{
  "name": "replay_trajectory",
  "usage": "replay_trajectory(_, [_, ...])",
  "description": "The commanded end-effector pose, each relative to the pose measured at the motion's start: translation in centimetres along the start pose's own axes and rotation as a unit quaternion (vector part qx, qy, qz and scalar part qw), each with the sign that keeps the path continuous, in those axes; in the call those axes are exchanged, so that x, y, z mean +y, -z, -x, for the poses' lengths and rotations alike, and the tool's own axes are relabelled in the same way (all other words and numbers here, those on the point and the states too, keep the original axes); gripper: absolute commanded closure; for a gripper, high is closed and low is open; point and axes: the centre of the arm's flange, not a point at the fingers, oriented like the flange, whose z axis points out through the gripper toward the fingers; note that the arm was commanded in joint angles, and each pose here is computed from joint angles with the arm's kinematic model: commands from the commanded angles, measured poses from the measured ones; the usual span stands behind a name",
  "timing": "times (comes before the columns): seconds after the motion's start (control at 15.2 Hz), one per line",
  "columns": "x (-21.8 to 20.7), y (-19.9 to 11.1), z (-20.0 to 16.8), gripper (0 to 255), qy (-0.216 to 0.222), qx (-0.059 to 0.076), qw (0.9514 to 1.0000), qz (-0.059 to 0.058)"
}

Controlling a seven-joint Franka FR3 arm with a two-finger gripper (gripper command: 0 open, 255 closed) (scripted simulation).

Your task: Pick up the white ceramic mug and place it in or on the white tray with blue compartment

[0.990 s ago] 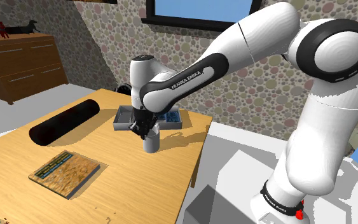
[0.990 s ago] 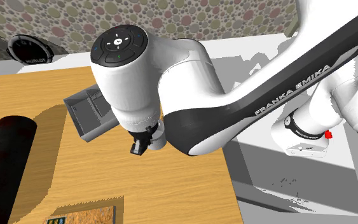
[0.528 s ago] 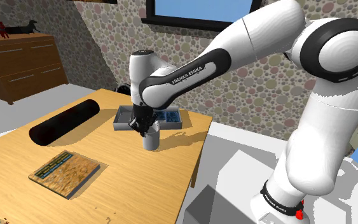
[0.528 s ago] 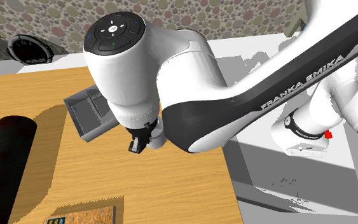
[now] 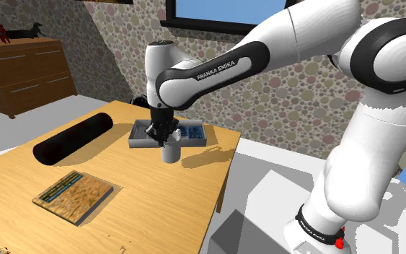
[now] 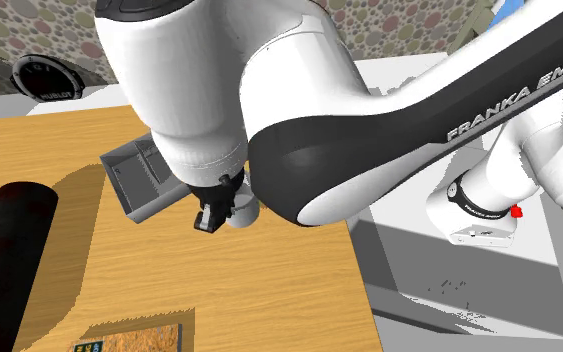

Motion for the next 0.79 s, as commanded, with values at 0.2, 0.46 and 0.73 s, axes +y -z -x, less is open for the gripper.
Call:
replay_trajectory(0.2, [0.1,2.7,-0.2,255,0.0,0.0,1.0,0.0])
replay_trajectory(0.46, [0.1,4.8,-0.3,255,0.0,0.0,1.0,0.0])
replay_trajectory(0.73, [0.9,6.5,-1.5,255,0.0,0.0,1.0,0.0])
